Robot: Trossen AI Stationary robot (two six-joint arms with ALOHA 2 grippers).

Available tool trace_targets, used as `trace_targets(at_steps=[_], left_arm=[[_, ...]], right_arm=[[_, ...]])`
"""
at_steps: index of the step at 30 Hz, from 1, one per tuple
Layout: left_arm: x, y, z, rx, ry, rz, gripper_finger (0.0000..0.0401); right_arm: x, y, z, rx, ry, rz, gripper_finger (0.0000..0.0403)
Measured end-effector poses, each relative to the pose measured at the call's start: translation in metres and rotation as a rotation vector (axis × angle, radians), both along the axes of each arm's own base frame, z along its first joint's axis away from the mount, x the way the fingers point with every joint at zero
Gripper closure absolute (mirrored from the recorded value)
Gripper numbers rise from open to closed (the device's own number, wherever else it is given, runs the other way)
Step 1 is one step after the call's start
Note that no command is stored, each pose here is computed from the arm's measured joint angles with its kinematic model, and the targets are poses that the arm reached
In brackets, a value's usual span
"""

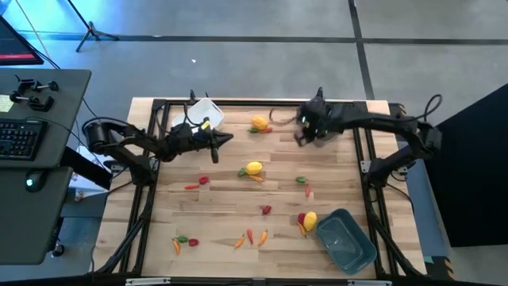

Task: Sort produce into baskets
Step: Put the lemon into the black bin

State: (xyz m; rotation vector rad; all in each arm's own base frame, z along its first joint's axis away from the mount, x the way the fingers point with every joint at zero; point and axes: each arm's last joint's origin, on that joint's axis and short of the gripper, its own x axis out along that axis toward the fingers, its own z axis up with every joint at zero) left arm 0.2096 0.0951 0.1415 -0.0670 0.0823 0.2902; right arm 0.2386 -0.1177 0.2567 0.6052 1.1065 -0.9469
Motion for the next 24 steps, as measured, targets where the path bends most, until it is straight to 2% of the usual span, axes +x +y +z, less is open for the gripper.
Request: trace_targets(at_steps=[5, 11, 17, 24], left_arm=[[0.000, 0.000, 0.003, 0.012, -0.012, -0.016, 0.0401], [-0.001, 0.000, 0.003, 0.010, -0.006, -0.017, 0.0401], [-0.001, 0.000, 0.002, -0.001, 0.000, -0.015, 0.0401], [-0.001, 0.000, 0.002, -0.003, 0.001, -0.012, 0.0401]], right_arm=[[-0.025, -0.056, -0.001, -0.064, 0.096, 0.085, 0.0262], [-0.042, -0.104, -0.023, -0.041, 0.155, 0.191, 0.0261], [-0.040, -0.125, -0.053, 0.007, 0.216, 0.242, 0.0260], [-0.034, -0.132, -0.069, 0.007, 0.249, 0.241, 0.0251]])
